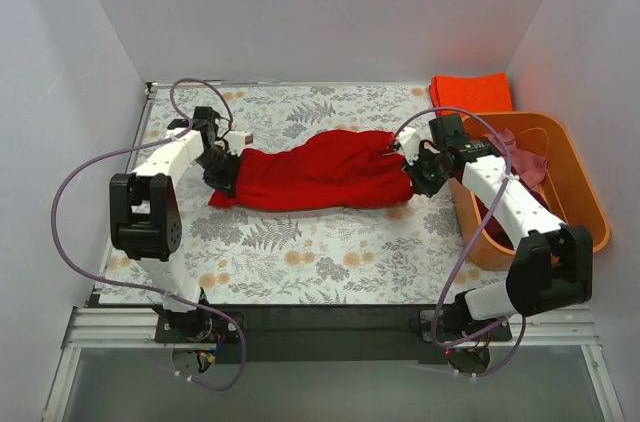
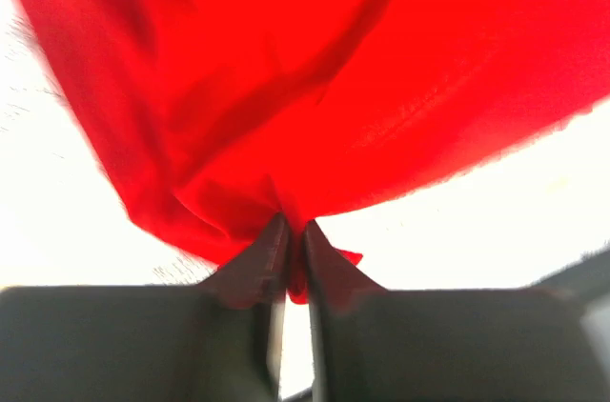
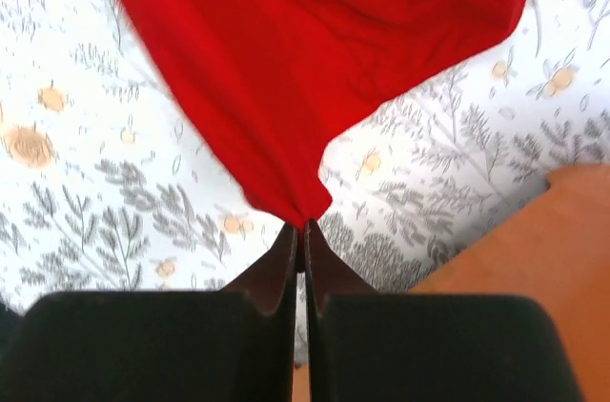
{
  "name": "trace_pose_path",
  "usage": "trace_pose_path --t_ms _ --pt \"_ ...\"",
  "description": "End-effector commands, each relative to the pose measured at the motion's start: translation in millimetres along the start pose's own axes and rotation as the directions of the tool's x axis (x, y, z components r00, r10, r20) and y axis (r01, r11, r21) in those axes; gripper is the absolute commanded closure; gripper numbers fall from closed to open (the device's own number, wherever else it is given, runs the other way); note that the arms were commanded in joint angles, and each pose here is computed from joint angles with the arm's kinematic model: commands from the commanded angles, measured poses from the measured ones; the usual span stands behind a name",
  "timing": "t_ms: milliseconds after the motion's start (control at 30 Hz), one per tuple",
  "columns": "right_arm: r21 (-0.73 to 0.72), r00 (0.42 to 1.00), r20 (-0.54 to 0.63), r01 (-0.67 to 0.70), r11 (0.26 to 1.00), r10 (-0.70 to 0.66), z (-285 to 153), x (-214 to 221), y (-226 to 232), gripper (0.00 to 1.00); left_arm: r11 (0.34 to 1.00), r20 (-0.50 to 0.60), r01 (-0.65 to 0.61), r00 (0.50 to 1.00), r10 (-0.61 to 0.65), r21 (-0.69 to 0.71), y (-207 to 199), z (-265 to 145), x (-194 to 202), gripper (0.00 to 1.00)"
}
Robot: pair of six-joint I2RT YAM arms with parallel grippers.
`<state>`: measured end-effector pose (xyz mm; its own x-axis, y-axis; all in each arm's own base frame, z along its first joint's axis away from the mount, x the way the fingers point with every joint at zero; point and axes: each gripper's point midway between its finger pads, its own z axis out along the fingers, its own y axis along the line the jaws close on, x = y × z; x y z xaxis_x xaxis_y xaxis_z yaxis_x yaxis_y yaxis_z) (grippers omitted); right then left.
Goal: Fold and stack the t-shirts
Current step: Flatten the tshirt out
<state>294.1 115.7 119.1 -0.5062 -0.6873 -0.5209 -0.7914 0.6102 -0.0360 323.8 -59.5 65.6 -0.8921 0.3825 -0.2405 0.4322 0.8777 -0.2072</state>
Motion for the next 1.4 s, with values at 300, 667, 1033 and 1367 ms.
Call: trace_pose_path --t_ms 300,667,1033,1367 --pt "-0.121 0.979 -0.201 0.015 0.993 -0.039 -19 89 37 0.99 0.986 0.056 -0.155 0.987 0.152 0.061 -36 -52 52 0.52" --pt "-0.048 0.988 -0.156 -0.024 0.999 0.016 -36 90 18 0.99 0.991 0.021 0.043 0.999 -0.041 -0.127 18 -4 37 0.55" --pt "-0.122 0.988 -0.142 -0.082 0.989 0.065 -26 84 28 0.99 0.993 -0.053 0.074 0.995 -0.079 -0.088 0 14 82 0.51" --pt "-0.148 0.988 -0.129 -0.104 0.983 0.085 -23 77 29 0.99 0.996 0.056 -0.034 0.998 0.039 -0.083 -35 0 33 0.5"
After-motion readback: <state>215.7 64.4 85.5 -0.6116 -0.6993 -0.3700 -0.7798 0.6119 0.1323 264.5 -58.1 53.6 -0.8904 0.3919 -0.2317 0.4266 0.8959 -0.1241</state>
